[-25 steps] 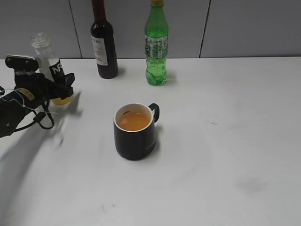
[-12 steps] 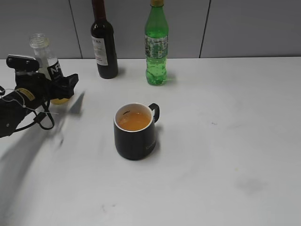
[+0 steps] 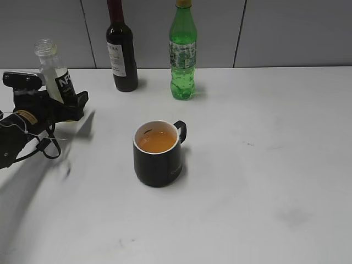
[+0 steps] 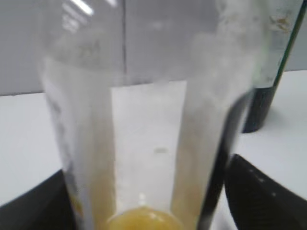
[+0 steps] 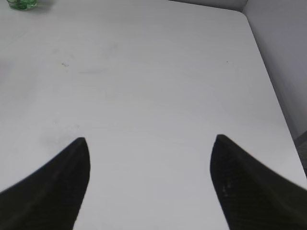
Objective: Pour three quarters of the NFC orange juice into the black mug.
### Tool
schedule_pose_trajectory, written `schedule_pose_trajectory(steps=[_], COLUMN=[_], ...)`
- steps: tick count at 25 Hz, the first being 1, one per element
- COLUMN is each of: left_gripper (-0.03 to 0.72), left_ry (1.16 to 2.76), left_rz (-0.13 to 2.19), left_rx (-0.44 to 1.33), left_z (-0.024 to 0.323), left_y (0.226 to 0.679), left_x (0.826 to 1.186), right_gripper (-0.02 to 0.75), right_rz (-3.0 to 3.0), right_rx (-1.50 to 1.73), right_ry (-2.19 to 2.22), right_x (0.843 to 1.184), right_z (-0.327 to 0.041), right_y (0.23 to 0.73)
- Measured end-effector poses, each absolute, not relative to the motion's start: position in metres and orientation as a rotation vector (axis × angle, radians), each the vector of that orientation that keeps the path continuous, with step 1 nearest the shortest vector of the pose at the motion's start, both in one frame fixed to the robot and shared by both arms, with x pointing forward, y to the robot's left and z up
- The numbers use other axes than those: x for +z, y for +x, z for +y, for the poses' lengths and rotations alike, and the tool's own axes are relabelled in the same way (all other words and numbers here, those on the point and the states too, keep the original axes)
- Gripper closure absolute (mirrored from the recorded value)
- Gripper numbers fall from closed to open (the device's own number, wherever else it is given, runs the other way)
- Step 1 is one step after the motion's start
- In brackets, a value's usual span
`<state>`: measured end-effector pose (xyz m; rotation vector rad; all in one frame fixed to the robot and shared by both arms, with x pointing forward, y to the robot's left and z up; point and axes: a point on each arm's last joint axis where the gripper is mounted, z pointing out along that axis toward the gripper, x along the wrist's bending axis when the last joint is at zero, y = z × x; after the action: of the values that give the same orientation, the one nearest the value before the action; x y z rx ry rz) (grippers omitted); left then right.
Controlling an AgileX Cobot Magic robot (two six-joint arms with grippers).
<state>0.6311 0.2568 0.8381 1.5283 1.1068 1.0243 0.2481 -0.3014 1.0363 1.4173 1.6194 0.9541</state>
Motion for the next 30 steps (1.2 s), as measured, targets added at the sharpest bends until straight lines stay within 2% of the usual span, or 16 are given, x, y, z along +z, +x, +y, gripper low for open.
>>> schedule_pose_trajectory(steps=[8, 15, 19, 30], left_gripper=[0.026, 0.037, 0.044, 0.057], left_ry=[1.514, 1.505, 1.536, 1.685], left_rz=[1.146, 1.149, 1.173, 1.315], left_rx=[1.029, 1.031, 1.023, 0.996], left_z=[0.261, 0.265, 0.267, 0.278], left_y=[0.609, 0.569, 0.548, 0.495], left_x=[0.842, 0.871, 0.897, 1.003], right_gripper=[0.145, 0.145, 0.145, 0.145], right_rz=[1.619, 1.619, 1.619, 1.619], right_rx=[0.954, 0.954, 0.954, 0.954], right_ry=[1.417, 1.417, 1.417, 1.417], right_x=[1.036, 1.036, 1.036, 1.036], right_z=[-0.301, -0.301, -0.301, -0.301], right_y=[0.248, 0.248, 0.248, 0.248])
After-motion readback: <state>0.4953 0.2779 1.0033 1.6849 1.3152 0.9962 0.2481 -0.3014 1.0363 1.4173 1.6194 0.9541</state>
